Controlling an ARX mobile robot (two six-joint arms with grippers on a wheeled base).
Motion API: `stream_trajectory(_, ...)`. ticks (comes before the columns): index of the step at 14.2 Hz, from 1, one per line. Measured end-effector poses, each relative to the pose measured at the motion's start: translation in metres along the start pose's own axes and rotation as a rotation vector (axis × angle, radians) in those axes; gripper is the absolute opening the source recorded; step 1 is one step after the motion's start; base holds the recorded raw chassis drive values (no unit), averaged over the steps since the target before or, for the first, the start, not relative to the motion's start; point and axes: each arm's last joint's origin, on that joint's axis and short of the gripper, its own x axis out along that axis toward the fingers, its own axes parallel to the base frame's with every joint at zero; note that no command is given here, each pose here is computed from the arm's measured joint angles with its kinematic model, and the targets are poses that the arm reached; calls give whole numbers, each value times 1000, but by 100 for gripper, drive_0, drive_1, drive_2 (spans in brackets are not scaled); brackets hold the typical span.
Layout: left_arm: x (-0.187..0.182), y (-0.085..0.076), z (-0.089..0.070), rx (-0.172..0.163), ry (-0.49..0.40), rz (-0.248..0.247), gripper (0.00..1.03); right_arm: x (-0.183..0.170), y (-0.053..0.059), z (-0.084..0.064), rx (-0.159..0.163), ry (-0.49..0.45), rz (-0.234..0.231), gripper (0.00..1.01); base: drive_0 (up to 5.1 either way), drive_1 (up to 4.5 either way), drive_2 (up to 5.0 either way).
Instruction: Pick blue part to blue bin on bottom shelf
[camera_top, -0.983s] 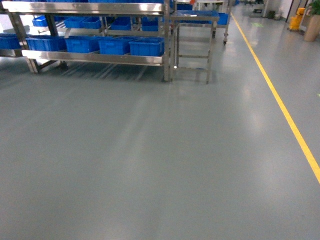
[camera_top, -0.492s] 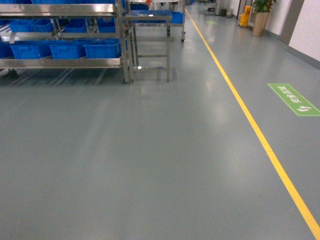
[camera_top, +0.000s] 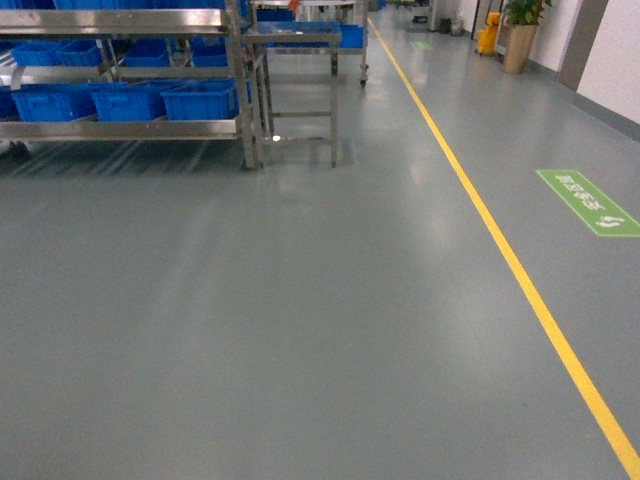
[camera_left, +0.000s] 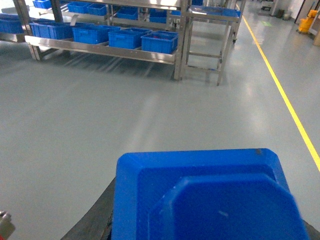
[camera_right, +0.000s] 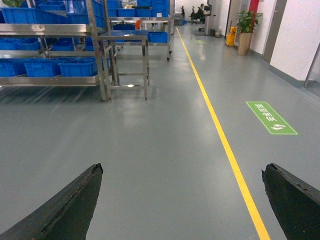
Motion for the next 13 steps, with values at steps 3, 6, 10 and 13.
stream_trajectory(3, 0, 0, 0, 2, 3, 0, 44, 0, 0, 0, 0, 0, 0, 98, 4, 420, -413)
stream_trajectory(6, 0, 0, 0, 2, 3, 0, 44, 0, 0, 0, 0, 0, 0, 98, 2, 418, -415)
stream_trajectory(10, 0, 0, 0, 1, 3, -1, 44, 0, 0, 0, 0, 0, 0, 98, 4, 421, -413)
stream_trajectory(13, 0, 0, -1, 1, 4, 0, 44, 0, 0, 0, 0, 0, 0, 98, -4, 414, -423)
